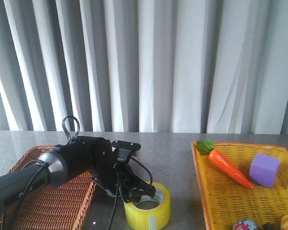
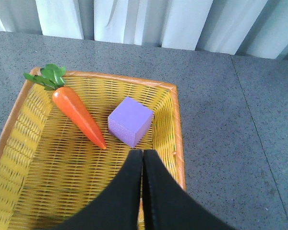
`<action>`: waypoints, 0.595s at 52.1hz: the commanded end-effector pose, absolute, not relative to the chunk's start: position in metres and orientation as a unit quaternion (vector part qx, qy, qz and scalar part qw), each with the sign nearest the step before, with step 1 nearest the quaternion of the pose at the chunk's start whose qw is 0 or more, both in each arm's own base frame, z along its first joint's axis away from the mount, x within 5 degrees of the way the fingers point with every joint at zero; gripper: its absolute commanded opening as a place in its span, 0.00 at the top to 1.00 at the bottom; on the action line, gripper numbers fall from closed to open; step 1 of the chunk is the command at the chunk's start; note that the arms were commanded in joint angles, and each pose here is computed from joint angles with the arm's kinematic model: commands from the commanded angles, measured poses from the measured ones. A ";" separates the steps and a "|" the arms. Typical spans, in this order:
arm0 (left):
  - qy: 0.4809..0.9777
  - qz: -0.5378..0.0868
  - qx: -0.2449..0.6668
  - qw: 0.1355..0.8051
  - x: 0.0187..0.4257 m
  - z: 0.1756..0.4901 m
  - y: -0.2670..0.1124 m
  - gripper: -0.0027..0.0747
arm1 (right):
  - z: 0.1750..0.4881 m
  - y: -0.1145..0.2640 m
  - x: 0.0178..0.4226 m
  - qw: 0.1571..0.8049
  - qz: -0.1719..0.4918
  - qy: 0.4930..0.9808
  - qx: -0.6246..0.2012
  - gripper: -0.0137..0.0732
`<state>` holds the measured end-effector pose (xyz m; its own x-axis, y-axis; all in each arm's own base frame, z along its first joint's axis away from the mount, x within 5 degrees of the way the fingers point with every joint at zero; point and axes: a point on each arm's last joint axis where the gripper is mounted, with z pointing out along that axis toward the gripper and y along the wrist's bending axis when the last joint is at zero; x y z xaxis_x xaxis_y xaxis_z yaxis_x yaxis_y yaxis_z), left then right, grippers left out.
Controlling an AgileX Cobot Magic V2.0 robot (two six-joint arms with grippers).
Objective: Transfer tape with both arms
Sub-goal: 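Reach the left gripper to the tape roll and grasp its rim, then lift the tape with the left gripper and lower it into the brown basket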
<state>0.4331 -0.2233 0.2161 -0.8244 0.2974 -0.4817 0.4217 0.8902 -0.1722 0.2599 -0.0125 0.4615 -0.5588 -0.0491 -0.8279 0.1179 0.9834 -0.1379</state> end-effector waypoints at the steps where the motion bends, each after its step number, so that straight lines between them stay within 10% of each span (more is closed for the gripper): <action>1: 0.925 -0.161 0.179 0.293 0.431 0.259 -0.224 0.98 | 0.480 -0.015 0.252 0.515 -0.095 0.851 0.020 0.85; 31: 0.798 -0.076 0.213 0.559 0.352 0.458 -0.165 0.97 | 0.480 -0.015 0.252 0.515 -0.095 0.852 0.020 0.85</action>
<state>0.3887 -0.1874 0.3845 -0.4799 0.2798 -0.8315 0.4578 0.8884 0.0348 0.2599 -0.0125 0.4615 -0.5588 -0.0491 -0.8279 0.1179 0.9834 -0.1379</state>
